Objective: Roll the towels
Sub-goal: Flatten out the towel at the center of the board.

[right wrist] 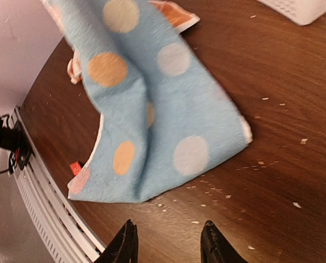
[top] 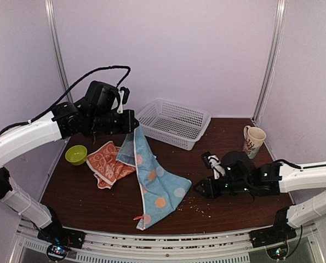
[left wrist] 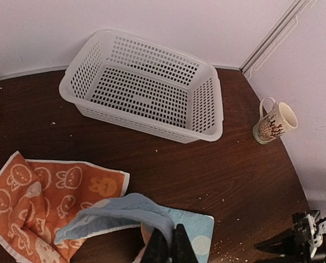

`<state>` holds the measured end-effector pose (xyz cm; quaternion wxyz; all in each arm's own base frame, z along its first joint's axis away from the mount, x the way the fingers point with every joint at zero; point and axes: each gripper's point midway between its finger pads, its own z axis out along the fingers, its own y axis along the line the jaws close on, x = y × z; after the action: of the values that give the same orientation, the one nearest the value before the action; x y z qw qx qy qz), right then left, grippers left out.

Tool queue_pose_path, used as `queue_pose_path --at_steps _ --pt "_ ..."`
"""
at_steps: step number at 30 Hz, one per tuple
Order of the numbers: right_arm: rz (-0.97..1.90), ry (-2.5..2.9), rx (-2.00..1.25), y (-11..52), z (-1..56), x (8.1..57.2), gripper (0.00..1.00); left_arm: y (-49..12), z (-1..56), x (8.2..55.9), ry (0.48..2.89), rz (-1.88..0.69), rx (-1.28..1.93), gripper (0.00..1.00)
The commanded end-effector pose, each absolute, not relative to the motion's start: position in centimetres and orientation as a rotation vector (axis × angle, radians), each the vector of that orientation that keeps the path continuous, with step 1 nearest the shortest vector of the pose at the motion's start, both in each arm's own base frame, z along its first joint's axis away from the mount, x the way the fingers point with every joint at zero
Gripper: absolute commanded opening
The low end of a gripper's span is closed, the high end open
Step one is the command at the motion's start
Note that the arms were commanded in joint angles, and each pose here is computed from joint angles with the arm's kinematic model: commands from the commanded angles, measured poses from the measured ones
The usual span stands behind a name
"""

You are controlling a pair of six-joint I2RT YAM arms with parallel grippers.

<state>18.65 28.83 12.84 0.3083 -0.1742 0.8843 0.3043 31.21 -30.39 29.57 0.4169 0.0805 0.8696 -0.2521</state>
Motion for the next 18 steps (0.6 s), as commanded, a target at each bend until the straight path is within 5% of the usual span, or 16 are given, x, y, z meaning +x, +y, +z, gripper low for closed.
queue_pose_path --at_steps 1,9,18 --pt "0.877 2.283 -0.609 35.4 14.8 17.0 0.40 -29.2 32.1 32.8 2.086 -0.522 0.176 0.00" --pt "0.659 2.363 -1.128 45.3 11.4 10.4 0.43 -28.4 31.3 33.3 2.087 -0.432 0.187 0.00" --pt "0.326 2.519 -1.057 46.1 5.9 11.4 0.72 -26.4 30.0 32.8 2.095 -0.358 0.155 0.00"
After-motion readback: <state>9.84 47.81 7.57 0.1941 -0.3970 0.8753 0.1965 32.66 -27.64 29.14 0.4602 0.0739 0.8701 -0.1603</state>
